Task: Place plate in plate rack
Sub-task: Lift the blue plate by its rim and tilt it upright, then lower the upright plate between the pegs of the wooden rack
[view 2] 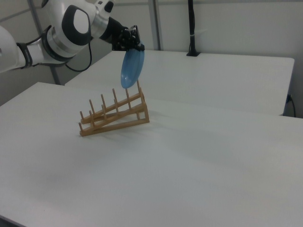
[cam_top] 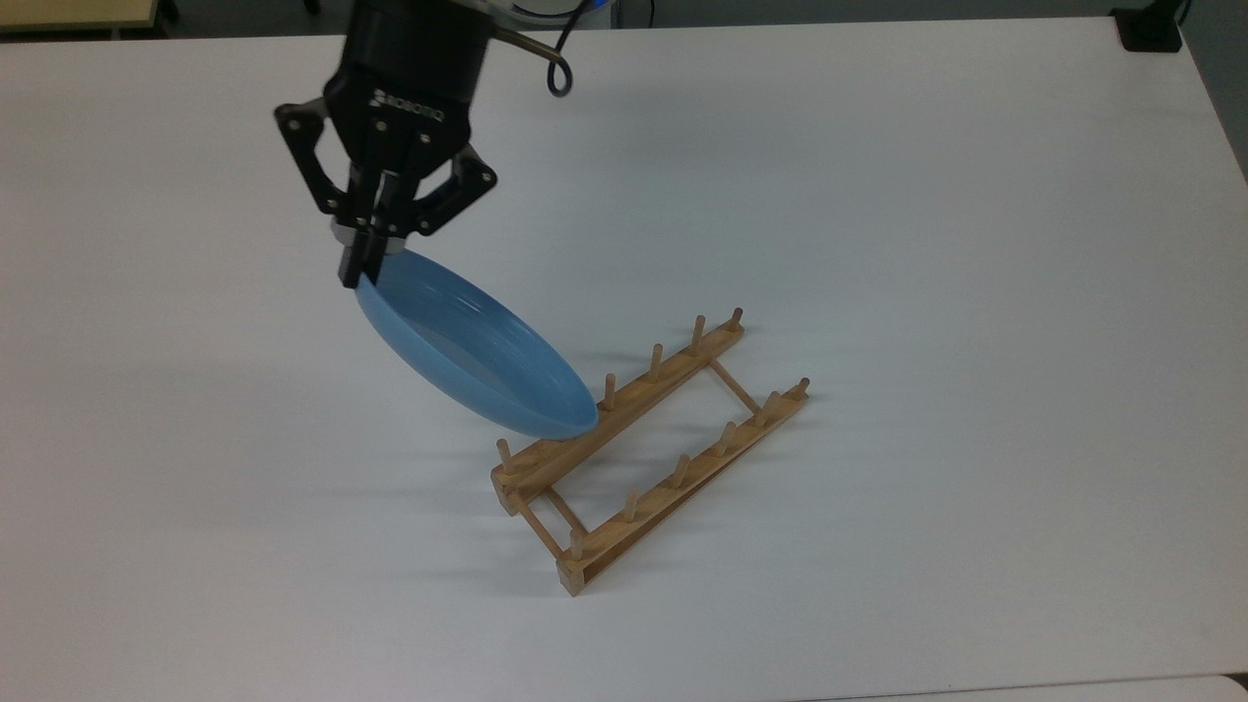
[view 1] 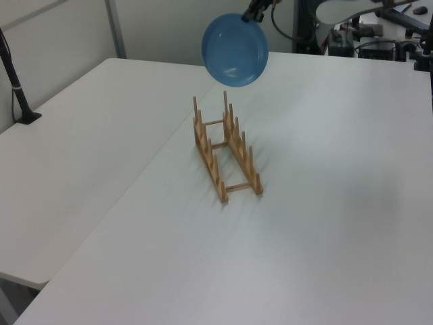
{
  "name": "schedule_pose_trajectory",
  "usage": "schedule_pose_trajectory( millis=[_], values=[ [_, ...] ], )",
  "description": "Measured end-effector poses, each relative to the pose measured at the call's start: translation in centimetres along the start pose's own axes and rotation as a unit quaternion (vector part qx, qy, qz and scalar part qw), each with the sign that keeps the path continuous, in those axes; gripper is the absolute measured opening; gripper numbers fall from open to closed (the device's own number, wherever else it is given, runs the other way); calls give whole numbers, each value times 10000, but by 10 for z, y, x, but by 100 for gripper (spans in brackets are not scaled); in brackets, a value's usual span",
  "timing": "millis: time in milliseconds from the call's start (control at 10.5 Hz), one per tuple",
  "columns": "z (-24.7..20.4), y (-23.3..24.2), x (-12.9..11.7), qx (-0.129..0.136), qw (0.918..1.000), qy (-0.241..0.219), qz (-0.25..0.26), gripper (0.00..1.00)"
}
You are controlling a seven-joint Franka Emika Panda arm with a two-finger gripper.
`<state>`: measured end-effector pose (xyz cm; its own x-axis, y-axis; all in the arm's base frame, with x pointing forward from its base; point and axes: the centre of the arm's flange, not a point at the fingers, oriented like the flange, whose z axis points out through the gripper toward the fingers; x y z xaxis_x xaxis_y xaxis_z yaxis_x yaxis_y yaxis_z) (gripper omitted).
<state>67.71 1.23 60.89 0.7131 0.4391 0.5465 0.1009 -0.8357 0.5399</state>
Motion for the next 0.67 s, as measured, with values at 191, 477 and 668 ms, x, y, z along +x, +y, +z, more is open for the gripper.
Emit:
schedule_pose_trajectory(
  millis=[191,477,668],
  values=[
    [1,-22,8,-213,9994,49,-265,5],
    [3,-48,20,-345,9979,108,-533,5],
    [7,-67,28,-338,9970,126,-678,5]
  ],
)
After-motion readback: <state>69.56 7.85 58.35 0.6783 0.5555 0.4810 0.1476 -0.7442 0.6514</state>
